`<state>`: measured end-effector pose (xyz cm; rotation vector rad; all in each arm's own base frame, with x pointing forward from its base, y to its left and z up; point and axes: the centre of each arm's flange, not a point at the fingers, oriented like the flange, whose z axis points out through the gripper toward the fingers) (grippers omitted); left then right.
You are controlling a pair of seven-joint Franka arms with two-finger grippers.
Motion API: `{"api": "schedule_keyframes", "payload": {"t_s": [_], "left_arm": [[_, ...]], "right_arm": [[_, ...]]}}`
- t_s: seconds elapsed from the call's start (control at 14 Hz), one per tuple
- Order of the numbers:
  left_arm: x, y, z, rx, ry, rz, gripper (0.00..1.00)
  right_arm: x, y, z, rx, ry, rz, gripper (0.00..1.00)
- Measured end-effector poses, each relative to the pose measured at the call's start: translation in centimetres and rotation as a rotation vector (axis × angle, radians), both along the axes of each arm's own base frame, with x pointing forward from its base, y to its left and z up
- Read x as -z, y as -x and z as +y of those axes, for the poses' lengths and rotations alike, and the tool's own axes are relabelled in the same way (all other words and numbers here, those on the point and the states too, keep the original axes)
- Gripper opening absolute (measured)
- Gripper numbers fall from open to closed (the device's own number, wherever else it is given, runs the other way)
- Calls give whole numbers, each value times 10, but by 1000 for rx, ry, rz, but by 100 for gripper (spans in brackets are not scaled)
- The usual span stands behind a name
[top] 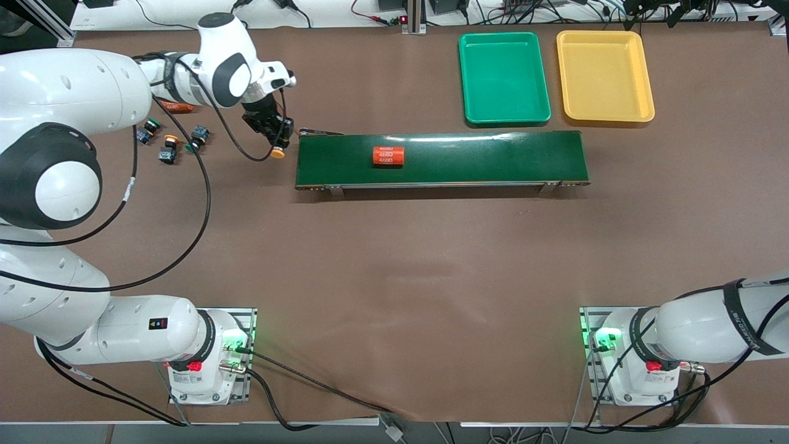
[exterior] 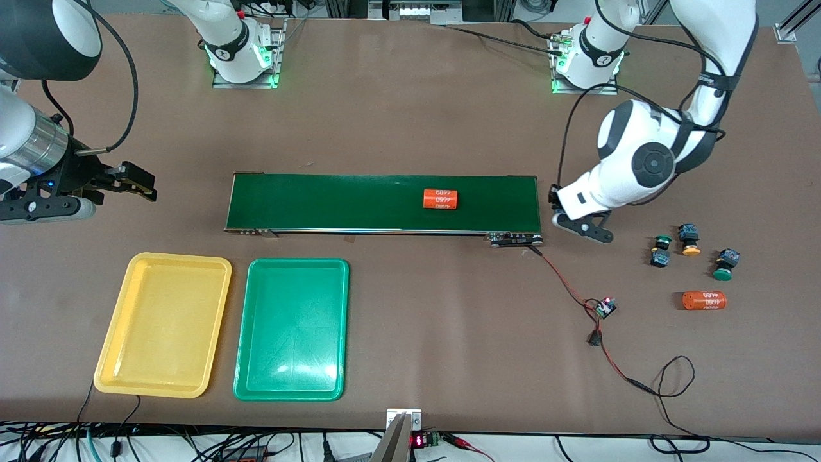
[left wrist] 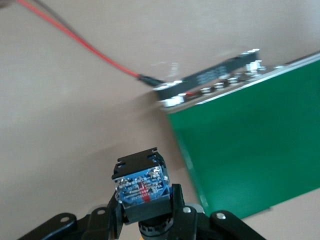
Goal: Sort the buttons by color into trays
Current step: 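Carry the orange-capped button onto the belt and open the left gripper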
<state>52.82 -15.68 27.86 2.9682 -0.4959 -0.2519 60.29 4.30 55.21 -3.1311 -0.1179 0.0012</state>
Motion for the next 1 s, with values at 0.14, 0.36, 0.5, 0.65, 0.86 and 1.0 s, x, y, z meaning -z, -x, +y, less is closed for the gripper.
{"api": "schedule_keyframes", "payload": {"t_s": [0.14, 0.36, 0.5, 0.65, 0.86, 1.0], "left_arm": [[2, 3, -23, -7, 40, 16, 40], [12, 10, -59, -37, 74, 51, 40], [22, 12, -73, -66, 71, 59, 40], [30, 12, -78, -77, 70, 67, 40], [32, 9, -76, -83, 70, 64, 40], [32, 8, -75, -86, 73, 54, 40]], "right_arm": [[0, 0, 0, 0, 0, 0, 100], [0, 0, 0, 0, 0, 0, 100], [0, 0, 0, 1, 0, 0, 100], [0, 0, -1, 1, 0, 0, 100], [-1, 0, -2, 3, 0, -1, 100], [-1, 0, -2, 4, 0, -1, 100]]}}
